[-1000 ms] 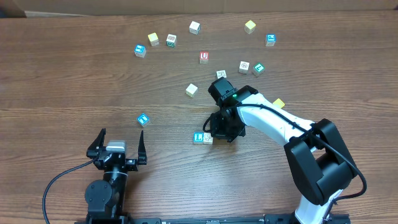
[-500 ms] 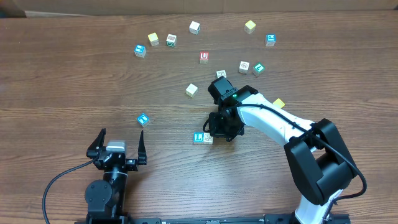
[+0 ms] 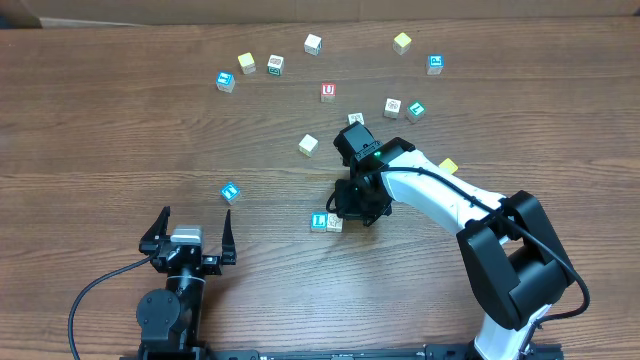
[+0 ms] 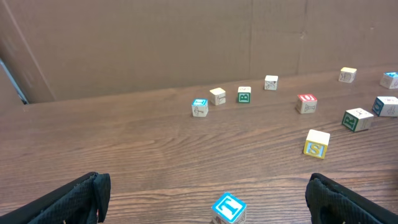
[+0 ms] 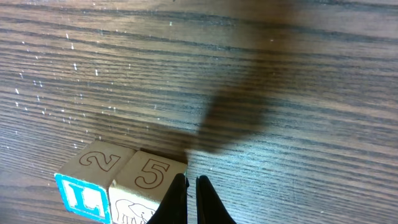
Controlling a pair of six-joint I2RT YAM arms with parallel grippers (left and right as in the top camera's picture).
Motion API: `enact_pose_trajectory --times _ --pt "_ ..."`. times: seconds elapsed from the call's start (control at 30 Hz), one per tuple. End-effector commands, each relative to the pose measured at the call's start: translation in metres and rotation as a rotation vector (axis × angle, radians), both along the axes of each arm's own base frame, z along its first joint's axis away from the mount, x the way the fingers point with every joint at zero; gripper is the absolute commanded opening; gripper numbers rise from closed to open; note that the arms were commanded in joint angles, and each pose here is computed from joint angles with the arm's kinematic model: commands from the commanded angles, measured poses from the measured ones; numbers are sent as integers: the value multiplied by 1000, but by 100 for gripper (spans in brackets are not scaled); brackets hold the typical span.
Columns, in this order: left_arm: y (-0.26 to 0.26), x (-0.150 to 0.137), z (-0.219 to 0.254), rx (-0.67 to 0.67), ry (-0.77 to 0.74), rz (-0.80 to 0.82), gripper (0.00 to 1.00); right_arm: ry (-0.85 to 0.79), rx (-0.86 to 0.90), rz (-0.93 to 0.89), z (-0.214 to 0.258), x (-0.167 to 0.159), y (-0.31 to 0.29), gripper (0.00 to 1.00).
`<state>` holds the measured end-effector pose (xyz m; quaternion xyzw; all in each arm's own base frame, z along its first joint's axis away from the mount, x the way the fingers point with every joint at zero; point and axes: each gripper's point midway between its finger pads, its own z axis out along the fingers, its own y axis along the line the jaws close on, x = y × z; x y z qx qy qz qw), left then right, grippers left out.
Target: Form a horizontal line
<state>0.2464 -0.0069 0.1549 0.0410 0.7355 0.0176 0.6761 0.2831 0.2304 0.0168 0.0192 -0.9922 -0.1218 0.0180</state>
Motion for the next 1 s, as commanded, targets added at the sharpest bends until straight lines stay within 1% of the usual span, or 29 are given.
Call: enact_pose_trajectory --times 0.0,0.97 --pt "2 0 0 19 -7 8 100 -15 10 10 5 -1 0 4" --pt "2 0 0 19 -7 8 99 -32 25 17 6 3 3 4"
